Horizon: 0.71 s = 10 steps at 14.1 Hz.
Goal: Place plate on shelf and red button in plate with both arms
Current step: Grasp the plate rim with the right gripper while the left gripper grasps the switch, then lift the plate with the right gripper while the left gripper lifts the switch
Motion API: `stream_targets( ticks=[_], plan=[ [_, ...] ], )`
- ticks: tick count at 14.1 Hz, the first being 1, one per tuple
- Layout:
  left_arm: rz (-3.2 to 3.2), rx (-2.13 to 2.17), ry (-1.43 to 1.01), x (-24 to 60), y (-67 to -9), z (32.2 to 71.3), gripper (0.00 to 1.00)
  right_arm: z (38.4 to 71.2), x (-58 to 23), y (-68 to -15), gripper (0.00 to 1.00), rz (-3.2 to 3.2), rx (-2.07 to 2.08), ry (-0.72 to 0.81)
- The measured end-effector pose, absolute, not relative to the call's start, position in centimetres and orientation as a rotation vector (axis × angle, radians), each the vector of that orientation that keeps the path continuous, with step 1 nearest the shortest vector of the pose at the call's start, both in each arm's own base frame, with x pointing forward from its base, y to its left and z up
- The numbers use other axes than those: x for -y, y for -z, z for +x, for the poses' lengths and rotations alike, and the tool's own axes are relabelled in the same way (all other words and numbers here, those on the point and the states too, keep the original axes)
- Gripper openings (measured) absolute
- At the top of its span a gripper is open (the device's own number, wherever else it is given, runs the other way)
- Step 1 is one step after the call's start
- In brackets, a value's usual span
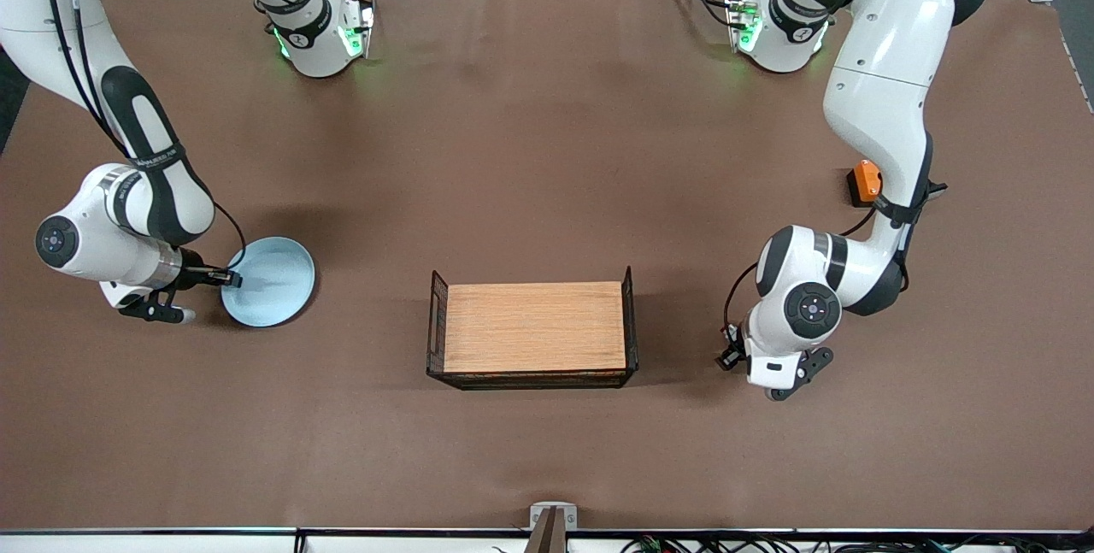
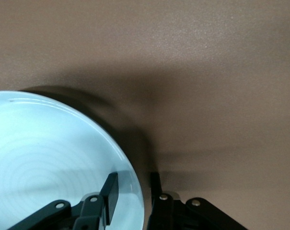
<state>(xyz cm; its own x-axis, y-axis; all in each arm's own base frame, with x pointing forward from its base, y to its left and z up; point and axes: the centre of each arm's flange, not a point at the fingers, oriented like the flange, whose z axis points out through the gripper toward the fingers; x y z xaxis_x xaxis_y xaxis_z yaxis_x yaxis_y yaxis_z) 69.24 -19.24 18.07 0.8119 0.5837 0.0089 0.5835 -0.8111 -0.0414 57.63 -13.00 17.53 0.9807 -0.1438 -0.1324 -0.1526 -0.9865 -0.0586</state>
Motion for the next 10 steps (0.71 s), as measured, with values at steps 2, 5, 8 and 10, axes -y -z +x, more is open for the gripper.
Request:
stream_targets(
  ticks=[2,5,8,10],
  plan=[
    [-2.951,0.951,-0.004,19.2,-18.2,69.3,0.57,57.7,13.0,-17.7,0.11,-3.058,-0.200,-0.201],
    [-2.953,0.946,-0.003,19.5,-18.2,69.2,0.38,57.8,12.8,-18.2,0.04,-3.057,-0.170,-0.203],
    [-2.949,0.928,0.007,19.5,-18.2,69.2,0.34,58.2,12.0,-18.5,0.03,-3.055,-0.147,-0.208],
    [-2.944,0.911,0.018,19.4,-18.2,69.2,0.34,58.5,10.8,-19.6,0.03,-3.046,-0.124,-0.253]
  ],
)
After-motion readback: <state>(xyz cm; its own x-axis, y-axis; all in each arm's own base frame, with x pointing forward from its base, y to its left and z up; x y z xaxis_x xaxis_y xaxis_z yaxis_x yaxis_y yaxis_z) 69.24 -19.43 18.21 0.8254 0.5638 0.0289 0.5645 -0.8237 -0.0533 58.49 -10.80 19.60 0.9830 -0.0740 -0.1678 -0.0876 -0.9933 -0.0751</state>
